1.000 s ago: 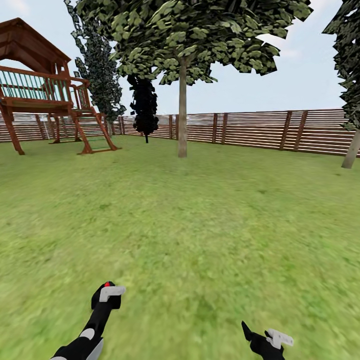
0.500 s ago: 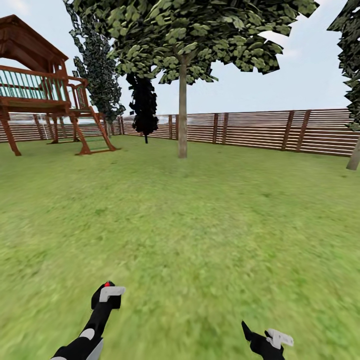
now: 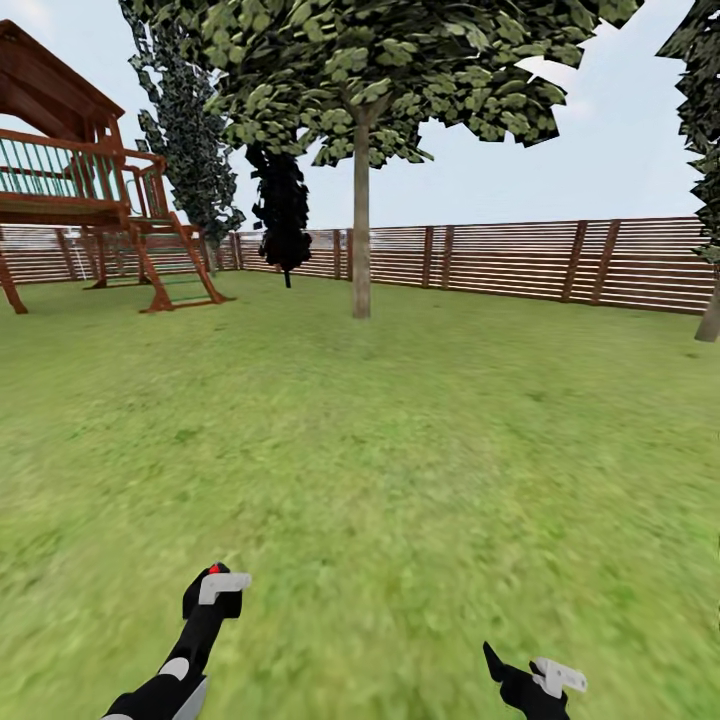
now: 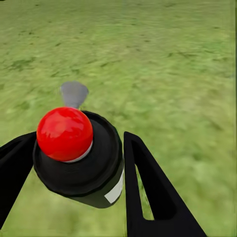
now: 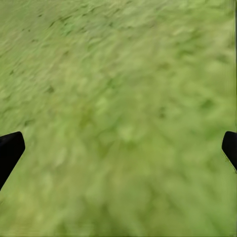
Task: In the garden, pick up the pesticide atomizer on the floor and spray pesticide onto both trees until each tree trunk is fully covered.
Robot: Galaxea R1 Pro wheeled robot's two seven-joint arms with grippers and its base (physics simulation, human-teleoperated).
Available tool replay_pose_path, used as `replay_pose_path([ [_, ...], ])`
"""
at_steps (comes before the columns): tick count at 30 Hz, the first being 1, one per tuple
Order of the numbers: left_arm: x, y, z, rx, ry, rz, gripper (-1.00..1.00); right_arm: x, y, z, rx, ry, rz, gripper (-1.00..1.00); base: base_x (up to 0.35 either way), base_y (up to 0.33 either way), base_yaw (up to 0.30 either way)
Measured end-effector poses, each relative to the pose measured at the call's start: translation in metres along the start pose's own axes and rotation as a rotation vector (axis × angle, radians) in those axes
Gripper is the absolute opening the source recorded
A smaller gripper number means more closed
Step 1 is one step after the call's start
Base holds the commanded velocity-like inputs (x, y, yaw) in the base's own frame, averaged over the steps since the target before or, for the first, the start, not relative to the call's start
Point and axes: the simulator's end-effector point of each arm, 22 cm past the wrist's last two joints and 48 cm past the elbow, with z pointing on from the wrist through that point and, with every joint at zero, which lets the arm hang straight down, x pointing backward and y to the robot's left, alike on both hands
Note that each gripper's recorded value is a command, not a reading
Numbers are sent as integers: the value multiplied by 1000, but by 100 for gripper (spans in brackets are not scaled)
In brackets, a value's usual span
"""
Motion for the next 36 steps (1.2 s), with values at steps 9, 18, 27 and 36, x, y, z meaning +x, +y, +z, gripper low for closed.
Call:
replay_pose_path([
  [9,0,0,0,0,0,0,-100,-1,-2,0,-3,1,-5,100,329,0,-10],
  [18,0,0,0,-1,0,0,-100,1,2,0,-2,1,2,100,329,0,0],
  [27,0,0,0,0,0,0,-100,1,2,0,-3,2,0,100,329,0,0],
  [36,0,-1,0,2,0,1,-100,1,2,0,-4,1,1,100,329,0,0],
])
